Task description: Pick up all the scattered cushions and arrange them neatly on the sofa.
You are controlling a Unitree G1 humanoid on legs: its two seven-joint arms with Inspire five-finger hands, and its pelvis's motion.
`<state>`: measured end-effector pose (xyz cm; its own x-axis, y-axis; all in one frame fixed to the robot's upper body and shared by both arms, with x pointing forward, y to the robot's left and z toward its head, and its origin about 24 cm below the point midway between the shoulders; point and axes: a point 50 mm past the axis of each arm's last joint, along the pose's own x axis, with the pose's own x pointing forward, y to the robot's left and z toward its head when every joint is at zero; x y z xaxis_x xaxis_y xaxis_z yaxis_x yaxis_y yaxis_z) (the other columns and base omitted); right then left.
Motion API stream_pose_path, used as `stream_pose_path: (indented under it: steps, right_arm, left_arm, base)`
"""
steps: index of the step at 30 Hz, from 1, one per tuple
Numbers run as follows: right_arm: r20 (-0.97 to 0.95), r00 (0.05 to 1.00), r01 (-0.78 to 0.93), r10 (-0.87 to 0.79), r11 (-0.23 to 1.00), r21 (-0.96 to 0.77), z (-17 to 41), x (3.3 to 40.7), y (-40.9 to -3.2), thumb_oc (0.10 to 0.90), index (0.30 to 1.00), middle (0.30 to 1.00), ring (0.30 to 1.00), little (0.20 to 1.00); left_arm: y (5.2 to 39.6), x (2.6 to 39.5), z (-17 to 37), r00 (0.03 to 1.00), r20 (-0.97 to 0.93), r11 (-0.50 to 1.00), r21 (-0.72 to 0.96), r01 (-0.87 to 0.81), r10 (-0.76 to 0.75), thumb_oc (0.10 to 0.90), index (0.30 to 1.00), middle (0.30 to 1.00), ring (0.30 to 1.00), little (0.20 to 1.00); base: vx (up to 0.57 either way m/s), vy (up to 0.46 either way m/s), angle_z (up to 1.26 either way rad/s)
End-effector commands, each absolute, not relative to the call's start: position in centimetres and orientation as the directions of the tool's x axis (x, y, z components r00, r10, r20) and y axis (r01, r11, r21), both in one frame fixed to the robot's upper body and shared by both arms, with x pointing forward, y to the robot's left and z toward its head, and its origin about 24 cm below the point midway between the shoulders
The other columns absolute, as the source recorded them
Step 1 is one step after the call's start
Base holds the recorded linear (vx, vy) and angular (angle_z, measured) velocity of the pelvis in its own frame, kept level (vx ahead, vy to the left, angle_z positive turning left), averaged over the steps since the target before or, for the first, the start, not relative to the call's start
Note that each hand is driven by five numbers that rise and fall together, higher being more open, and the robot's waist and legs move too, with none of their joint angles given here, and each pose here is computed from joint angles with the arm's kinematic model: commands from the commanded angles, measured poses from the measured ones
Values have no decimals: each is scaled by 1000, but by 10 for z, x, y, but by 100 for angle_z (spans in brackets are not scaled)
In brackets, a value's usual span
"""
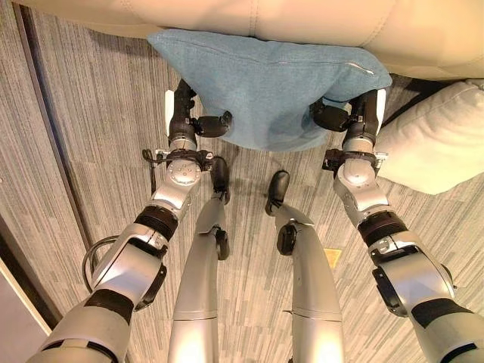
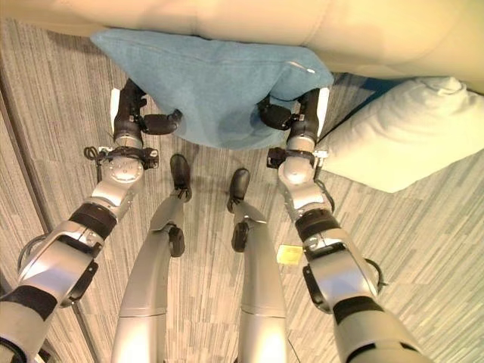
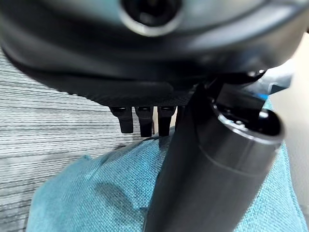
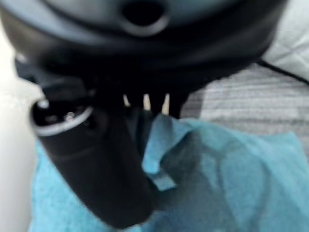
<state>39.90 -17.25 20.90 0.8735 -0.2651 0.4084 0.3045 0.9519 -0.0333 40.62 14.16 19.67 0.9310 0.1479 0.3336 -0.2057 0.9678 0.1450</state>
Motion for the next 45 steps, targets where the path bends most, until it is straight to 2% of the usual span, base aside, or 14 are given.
stream_pose_path:
  steps: [1, 12, 21, 26, 29, 45]
  right_arm:
    - [581, 810, -59, 72, 997, -42, 230, 379, -81, 400, 300, 300, 300, 300]
    - [668, 743, -49, 30, 999, 10, 227, 355, -107, 400, 300, 300, 300, 300]
    - [665, 745, -99, 49, 994, 37, 197, 327, -112, 400, 300, 300, 300, 300]
    - [638, 765, -150, 86, 988, 46, 170, 300, -112, 400, 300, 300, 300, 300]
    - [592, 802, -133, 82, 990, 43, 147, 279, -126, 400, 300, 300, 300, 300]
    - [464, 885, -22, 43, 998, -52, 108, 247, -164, 400, 300, 300, 300, 300]
  left_arm:
    - [105, 393, 217, 870, 492, 997, 33, -63, 39, 400, 300, 300, 300, 300]
    - [117, 368, 216, 820, 568, 991, -130, 2, 73, 400, 300, 300, 300, 300]
    - [116, 337, 186, 813, 582, 987, -142, 80, 17, 400, 300, 300, 300, 300]
    - [112, 313, 161, 829, 559, 975, -168, 144, -26, 400, 300, 300, 300, 300]
    - [116, 293, 135, 857, 509, 973, -155, 174, -72, 400, 300, 300, 300, 300]
    - [129, 263, 74, 945, 291, 971, -140, 194, -147, 400, 300, 300, 300, 300]
  base:
    - [11, -30, 1]
    - [0, -5, 1]
    - [1, -20, 2]
    - [-24, -25, 1]
    - [53, -49, -2]
    - [109, -63, 0]
